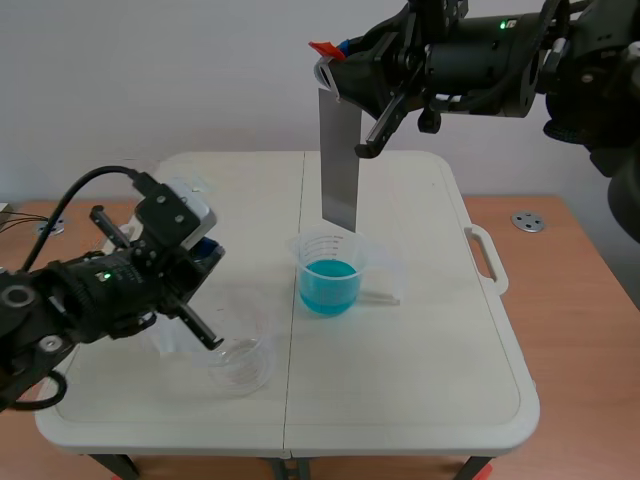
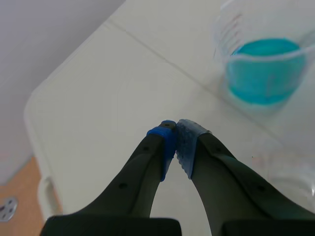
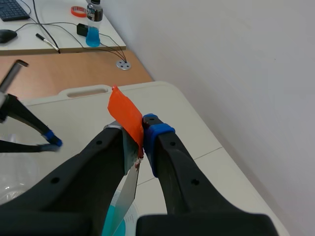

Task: Hold the metal plate by the orange handle, dip it into the blue solution, take it out and point at it, then put the plate back in the beaker on the left.
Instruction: 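Point at the plate with the left hand, then lower the plate into the blue solution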

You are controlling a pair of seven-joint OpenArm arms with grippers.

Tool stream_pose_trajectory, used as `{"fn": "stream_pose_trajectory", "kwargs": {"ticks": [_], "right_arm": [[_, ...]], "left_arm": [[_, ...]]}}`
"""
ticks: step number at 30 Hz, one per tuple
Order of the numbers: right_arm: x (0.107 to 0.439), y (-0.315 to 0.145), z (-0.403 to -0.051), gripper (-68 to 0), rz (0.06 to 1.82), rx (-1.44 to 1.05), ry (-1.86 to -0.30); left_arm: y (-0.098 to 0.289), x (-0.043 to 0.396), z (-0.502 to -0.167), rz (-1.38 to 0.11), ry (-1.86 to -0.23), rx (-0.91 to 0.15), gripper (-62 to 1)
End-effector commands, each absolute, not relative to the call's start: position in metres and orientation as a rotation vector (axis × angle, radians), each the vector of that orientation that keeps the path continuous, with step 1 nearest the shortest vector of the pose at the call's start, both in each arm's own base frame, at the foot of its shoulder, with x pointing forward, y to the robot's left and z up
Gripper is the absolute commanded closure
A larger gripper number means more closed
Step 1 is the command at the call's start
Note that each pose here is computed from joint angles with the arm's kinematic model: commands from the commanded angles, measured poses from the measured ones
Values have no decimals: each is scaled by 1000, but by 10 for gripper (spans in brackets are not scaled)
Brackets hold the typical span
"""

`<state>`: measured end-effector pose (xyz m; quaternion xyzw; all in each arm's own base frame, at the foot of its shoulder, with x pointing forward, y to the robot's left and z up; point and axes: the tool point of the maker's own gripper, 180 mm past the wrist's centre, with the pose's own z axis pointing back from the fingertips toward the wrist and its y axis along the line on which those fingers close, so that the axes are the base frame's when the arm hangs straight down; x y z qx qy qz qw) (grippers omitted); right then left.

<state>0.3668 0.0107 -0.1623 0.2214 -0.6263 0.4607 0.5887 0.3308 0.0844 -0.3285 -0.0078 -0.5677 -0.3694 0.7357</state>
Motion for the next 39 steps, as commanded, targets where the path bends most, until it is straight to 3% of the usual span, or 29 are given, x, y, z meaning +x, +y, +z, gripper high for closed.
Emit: {"fn": "stream_pose_trajectory", "kwargs": {"ticks": [1, 11, 21, 30, 39], "right_arm": [[367, 12, -146, -13, 1085, 529, -1506], [362, 16, -151, -13, 1076, 566, -1506], [363, 17, -171, -13, 1039, 629, -1480], [370, 9, -191, -13, 999, 640, -1469], [371, 5, -210, -13, 986, 656, -1464]], "left_arm": [[98, 332, -306, -773, -1307, 1, -19], [192, 284, -277, -675, -1255, 116, -19], [264, 193, -317, -656, -961, 207, -19], [259, 97, -361, -641, -697, 82, -19], [226, 37, -390, -633, -545, -97, -19]]}}
